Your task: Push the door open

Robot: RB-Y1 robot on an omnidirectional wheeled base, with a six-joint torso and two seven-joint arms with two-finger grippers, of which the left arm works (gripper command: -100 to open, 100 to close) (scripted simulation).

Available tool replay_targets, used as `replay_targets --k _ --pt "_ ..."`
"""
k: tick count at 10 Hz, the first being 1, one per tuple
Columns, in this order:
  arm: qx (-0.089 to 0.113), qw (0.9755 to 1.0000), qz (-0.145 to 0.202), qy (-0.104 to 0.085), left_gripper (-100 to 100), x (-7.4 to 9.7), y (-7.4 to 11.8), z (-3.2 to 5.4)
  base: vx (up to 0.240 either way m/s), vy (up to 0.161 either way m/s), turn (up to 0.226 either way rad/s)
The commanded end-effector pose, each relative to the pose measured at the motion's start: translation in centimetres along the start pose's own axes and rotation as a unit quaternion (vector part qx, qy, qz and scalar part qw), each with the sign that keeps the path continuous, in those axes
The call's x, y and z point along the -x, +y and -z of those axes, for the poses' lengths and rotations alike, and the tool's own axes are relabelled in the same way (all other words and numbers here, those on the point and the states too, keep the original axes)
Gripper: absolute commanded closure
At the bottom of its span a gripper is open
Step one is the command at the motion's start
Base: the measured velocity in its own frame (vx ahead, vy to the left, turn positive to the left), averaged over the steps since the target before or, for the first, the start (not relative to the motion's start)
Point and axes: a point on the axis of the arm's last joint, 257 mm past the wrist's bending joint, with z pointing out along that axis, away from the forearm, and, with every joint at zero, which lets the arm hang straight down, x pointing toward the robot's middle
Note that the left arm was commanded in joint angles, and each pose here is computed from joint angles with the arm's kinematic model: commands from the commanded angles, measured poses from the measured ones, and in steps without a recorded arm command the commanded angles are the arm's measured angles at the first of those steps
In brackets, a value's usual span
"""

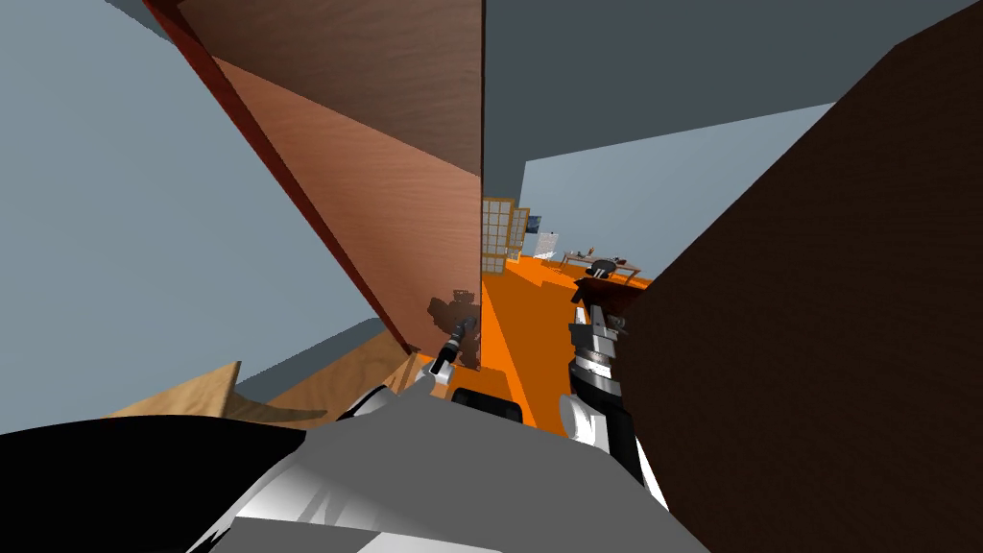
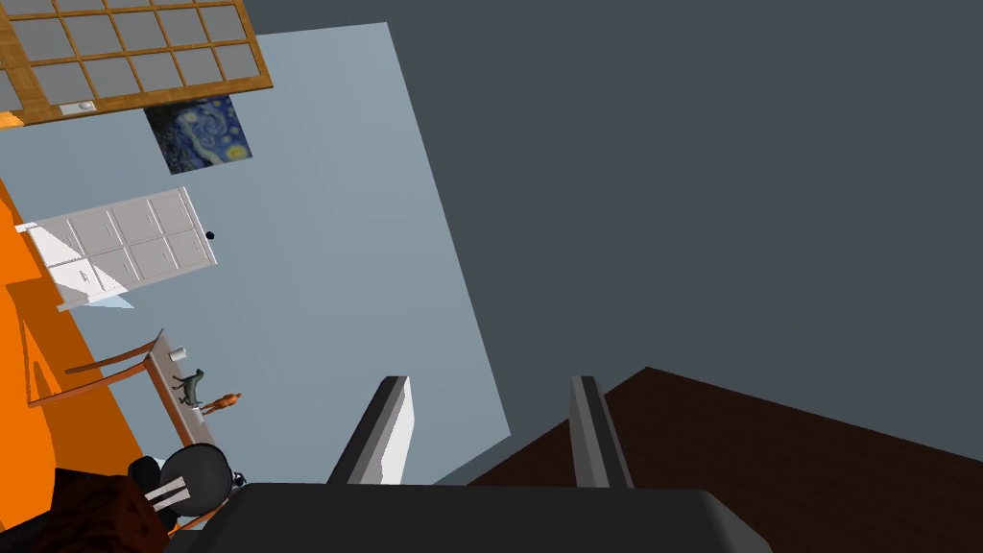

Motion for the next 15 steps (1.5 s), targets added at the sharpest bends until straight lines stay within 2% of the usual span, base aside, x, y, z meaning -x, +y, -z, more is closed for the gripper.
replay_targets --k 1,2,6,8,12,13,14,15 --pt "-0.006 1.0000 -0.001 -0.005 100 0.8 -0.3 -0.29 0.065 -0.034 -0.009" --pt "-0.006 0.9997 -0.002 -0.024 100 2.4 -0.3 -0.19 0.126 -0.083 0.033" --pt "-0.005 0.9987 -0.002 -0.052 100 4.6 -0.3 0.06 0.177 -0.135 0.079" --pt "-0.005 0.9985 -0.002 -0.055 100 4.9 -0.3 0.10 0.111 -0.051 0.028" --pt "-0.004 0.9971 -0.002 -0.077 100 6.7 -0.2 0.37 0.156 -0.087 0.048" --pt "0.001 0.9971 -0.002 -0.076 100 6.7 0.1 0.75 0.071 -0.032 0.036" --pt "-0.001 0.9962 -0.003 -0.087 100 7.7 0.0 0.87 0.110 -0.007 0.037" --pt "-0.001 0.9958 -0.003 -0.091 100 8.1 0.0 0.95 0.170 -0.039 0.045"
